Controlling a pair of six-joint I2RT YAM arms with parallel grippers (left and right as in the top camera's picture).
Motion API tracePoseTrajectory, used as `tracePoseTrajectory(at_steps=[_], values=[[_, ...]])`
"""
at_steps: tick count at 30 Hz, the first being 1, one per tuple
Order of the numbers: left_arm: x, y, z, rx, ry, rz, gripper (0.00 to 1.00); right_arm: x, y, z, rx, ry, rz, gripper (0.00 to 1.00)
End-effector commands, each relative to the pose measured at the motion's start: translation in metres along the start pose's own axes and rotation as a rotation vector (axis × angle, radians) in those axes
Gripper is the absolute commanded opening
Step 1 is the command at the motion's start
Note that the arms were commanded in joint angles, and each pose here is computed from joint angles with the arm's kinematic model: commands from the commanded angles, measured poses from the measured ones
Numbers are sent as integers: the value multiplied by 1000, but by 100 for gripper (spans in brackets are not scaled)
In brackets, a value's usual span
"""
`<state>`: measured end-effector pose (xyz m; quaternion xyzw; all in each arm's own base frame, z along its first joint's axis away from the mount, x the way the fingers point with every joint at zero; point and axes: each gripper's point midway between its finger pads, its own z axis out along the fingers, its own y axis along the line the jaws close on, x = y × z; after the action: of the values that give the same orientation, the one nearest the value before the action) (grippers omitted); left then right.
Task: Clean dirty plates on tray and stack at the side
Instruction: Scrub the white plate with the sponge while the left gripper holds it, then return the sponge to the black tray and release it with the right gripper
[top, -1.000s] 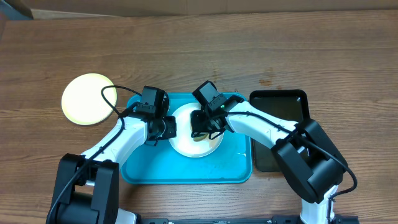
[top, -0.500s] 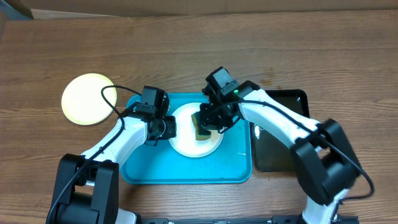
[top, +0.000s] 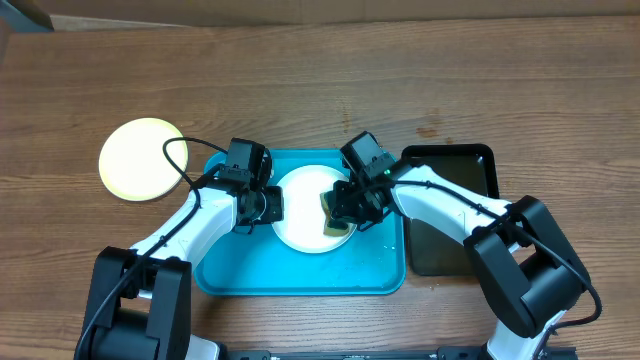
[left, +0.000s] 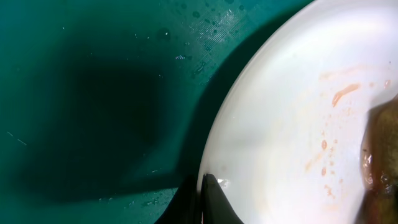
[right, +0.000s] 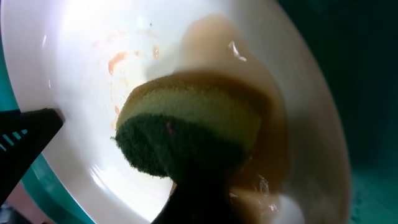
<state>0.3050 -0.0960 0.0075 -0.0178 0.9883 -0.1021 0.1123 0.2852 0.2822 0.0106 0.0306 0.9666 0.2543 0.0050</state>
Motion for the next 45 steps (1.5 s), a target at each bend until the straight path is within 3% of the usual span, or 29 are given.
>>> tracePoseTrajectory(at_steps=[1, 6, 10, 15, 20, 25, 31, 36, 45], values=[[9, -6, 5, 22, 35, 35, 4, 22, 2, 10, -30, 35, 39, 4], [9, -6, 5, 22, 35, 35, 4, 34, 26, 21, -105, 25, 3, 4], [9, -6, 5, 22, 36, 35, 4, 9, 57, 12, -227, -62, -61, 4], [10, -6, 5, 21, 37, 35, 4, -35, 90, -34, -430, -122, -167, 4], [10, -6, 5, 21, 38, 35, 4, -61, 78, -80, -430, -182, -175, 4], [10, -6, 5, 20, 39, 35, 4, -63, 29, -126, -270, -248, -163, 4], [7, 2, -5, -46, 33, 39, 4, -32, -71, -167, 163, -252, -13, 4], [-1, 2, -23, -116, -41, 61, 4, 5, -134, -182, 481, -164, 68, 4], [-21, -14, -77, -248, -284, 115, 4, 16, -170, -158, 551, -186, 172, 4]])
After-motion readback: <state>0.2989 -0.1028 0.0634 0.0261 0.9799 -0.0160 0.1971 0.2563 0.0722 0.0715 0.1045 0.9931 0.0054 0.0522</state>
